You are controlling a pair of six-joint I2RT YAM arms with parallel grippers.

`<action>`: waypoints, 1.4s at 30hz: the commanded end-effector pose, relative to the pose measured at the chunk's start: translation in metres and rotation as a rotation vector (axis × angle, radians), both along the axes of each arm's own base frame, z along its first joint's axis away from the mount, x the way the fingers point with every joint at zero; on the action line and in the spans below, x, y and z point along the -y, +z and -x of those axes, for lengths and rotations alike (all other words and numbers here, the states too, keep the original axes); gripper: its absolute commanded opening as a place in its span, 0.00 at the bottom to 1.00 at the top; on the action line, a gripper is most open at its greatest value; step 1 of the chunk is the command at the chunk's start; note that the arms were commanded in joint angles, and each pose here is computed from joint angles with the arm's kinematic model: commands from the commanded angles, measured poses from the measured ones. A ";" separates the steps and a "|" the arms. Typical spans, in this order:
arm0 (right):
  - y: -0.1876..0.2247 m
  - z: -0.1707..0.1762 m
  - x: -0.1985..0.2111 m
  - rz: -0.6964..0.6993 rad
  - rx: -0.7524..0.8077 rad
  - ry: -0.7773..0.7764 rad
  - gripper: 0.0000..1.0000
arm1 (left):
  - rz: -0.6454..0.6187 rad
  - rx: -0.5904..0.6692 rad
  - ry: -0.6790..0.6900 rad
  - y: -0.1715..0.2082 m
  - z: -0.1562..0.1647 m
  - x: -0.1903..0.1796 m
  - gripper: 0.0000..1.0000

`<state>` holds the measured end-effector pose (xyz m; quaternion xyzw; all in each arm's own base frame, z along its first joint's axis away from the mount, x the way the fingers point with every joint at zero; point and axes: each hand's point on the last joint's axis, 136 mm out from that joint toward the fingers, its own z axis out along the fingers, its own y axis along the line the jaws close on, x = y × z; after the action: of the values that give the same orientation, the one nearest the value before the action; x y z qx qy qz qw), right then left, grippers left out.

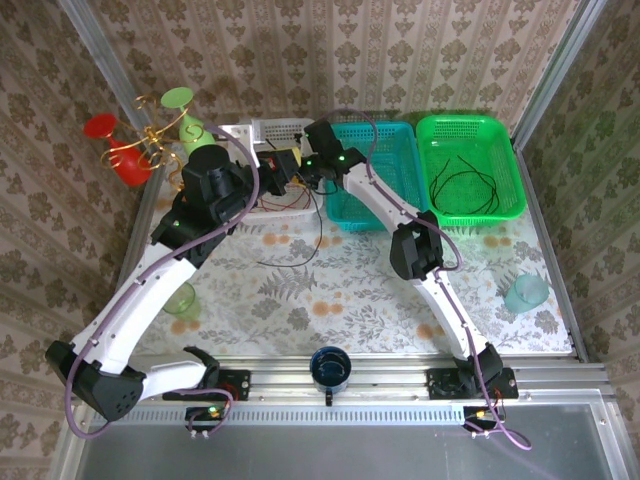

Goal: Untangle the cables

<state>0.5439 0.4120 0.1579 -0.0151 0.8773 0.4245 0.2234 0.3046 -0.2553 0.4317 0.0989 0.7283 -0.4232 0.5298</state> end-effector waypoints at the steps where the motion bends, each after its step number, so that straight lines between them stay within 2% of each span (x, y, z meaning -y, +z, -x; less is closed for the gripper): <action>1: -0.009 0.006 0.008 0.087 -0.019 -0.039 1.00 | 0.031 0.044 -0.013 0.020 0.007 0.000 0.00; 5: -0.032 0.011 0.008 0.152 -0.046 -0.038 1.00 | 0.028 0.045 -0.017 0.020 0.008 0.001 0.00; 9: -0.019 0.010 0.004 0.123 -0.020 -0.035 1.00 | 0.031 0.045 -0.013 0.020 0.009 -0.001 0.00; 12: 0.009 0.004 0.008 0.098 0.038 -0.043 1.00 | 0.029 0.040 -0.017 0.018 0.010 0.000 0.00; 17: 0.086 0.000 0.021 -0.010 0.138 -0.060 1.00 | 0.028 0.055 -0.015 0.023 0.012 -0.001 0.00; 22: 0.143 0.004 0.050 -0.022 0.215 -0.094 1.00 | 0.028 0.090 -0.029 0.042 0.012 0.004 0.00; 27: 0.180 0.008 0.104 0.047 0.263 -0.175 1.00 | 0.042 0.140 -0.074 0.069 0.011 0.020 0.00; 30: 0.185 0.016 0.149 0.087 0.248 -0.267 1.00 | 0.045 0.175 -0.123 0.092 0.011 0.035 0.00; 33: 0.191 0.031 0.196 0.070 0.271 -0.375 1.00 | 0.052 0.223 -0.156 0.118 0.011 0.048 0.00; 42: 0.163 0.122 0.334 0.147 0.266 -0.658 1.00 | 0.172 0.404 -0.277 0.182 0.002 0.096 0.00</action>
<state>0.4390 0.1067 0.2959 0.1743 0.8540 0.2777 0.4040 0.3123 -0.3373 0.5925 0.2036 0.5959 -0.5019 0.5930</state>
